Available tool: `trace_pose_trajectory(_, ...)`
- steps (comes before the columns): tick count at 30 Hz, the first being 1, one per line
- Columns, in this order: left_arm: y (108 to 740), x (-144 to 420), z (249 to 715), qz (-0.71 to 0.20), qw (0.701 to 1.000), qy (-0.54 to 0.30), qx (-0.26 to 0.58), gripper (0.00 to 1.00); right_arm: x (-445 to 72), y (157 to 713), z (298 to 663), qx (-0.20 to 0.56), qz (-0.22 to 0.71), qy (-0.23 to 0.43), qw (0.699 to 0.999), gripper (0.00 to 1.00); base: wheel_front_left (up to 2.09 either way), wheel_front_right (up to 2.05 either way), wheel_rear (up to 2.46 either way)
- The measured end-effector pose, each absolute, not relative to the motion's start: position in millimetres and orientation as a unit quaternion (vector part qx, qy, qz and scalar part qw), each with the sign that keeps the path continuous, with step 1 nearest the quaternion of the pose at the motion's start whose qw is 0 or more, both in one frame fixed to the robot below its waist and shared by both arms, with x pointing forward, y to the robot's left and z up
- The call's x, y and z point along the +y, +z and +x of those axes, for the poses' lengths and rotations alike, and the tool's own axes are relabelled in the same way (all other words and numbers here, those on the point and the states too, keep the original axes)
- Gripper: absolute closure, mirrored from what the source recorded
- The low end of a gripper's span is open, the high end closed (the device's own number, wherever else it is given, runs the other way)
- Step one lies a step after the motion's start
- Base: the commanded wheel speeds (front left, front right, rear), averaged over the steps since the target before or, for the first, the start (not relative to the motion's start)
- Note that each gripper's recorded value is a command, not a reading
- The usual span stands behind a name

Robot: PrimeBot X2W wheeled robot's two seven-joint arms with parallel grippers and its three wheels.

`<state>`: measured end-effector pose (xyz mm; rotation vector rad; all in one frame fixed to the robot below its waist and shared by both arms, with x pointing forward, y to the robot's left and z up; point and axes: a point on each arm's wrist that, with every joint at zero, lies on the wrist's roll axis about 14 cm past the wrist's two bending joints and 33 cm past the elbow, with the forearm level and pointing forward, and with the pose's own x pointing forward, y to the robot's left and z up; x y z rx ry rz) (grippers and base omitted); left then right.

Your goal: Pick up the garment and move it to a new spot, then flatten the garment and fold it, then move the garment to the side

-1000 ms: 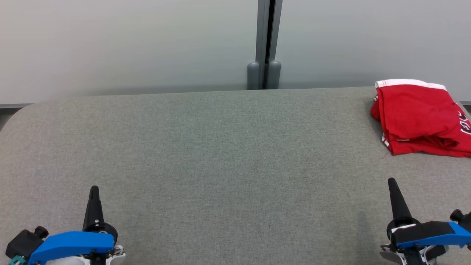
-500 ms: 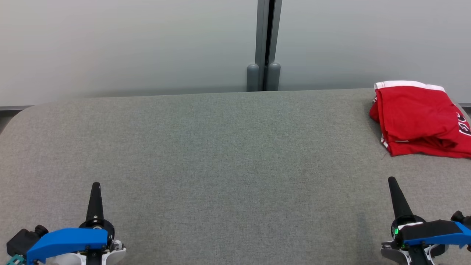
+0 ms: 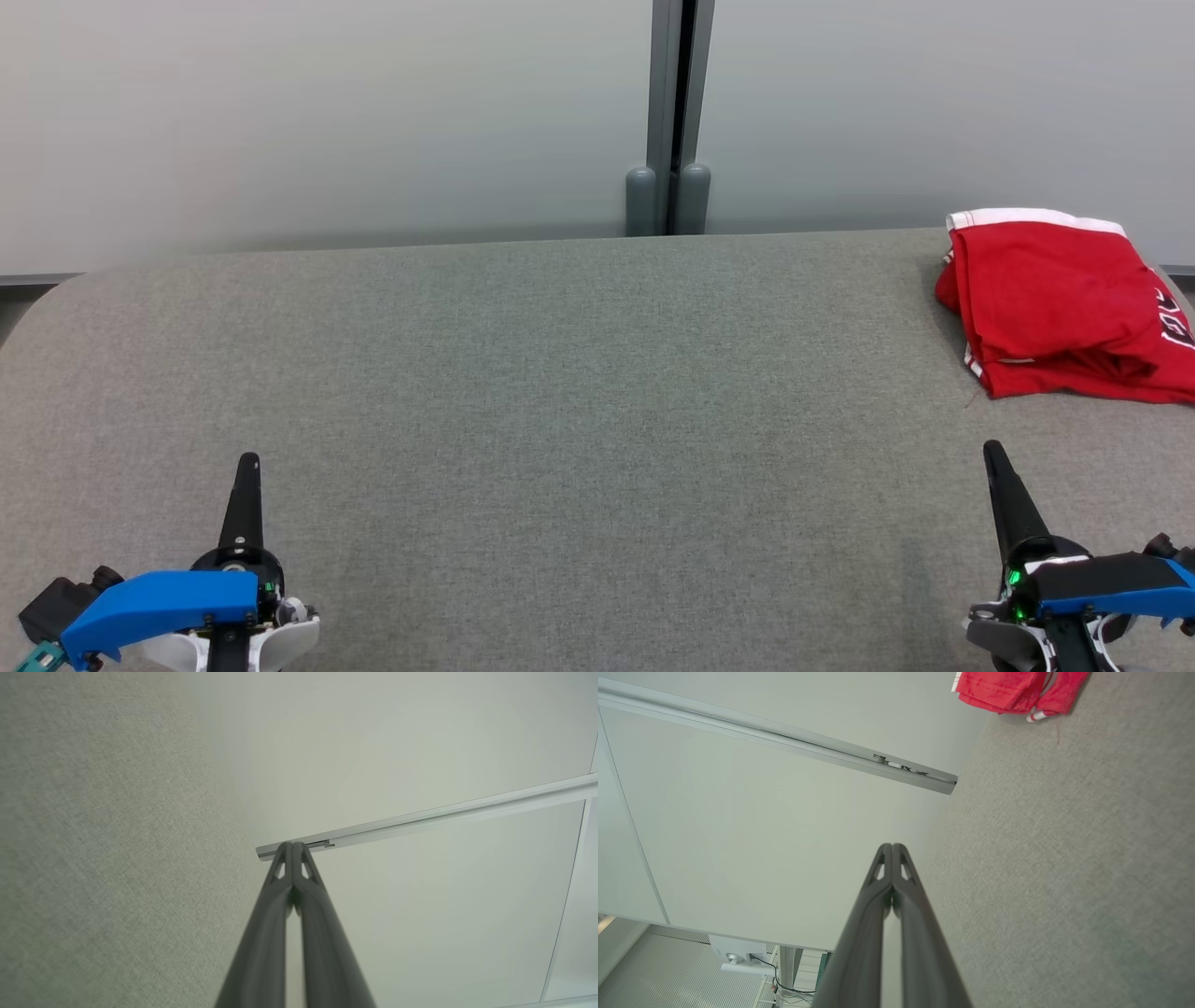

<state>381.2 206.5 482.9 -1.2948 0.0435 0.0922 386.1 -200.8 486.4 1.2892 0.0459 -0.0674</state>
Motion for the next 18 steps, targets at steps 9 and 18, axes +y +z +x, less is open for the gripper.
trace_pose_trajectory(9,487.7,204.9,383.1,-0.632,0.774,0.035,0.016,1.0,-200.2,490.7,386.8,0.017,0.631,-0.025,0.775,1.0,0.0,0.0,0.0)
trace_pose_trajectory(18,491.5,203.3,384.0,-0.659,0.752,0.027,0.014,1.0,-199.7,494.9,387.1,0.013,0.658,-0.019,0.753,1.0,0.0,0.0,0.0)
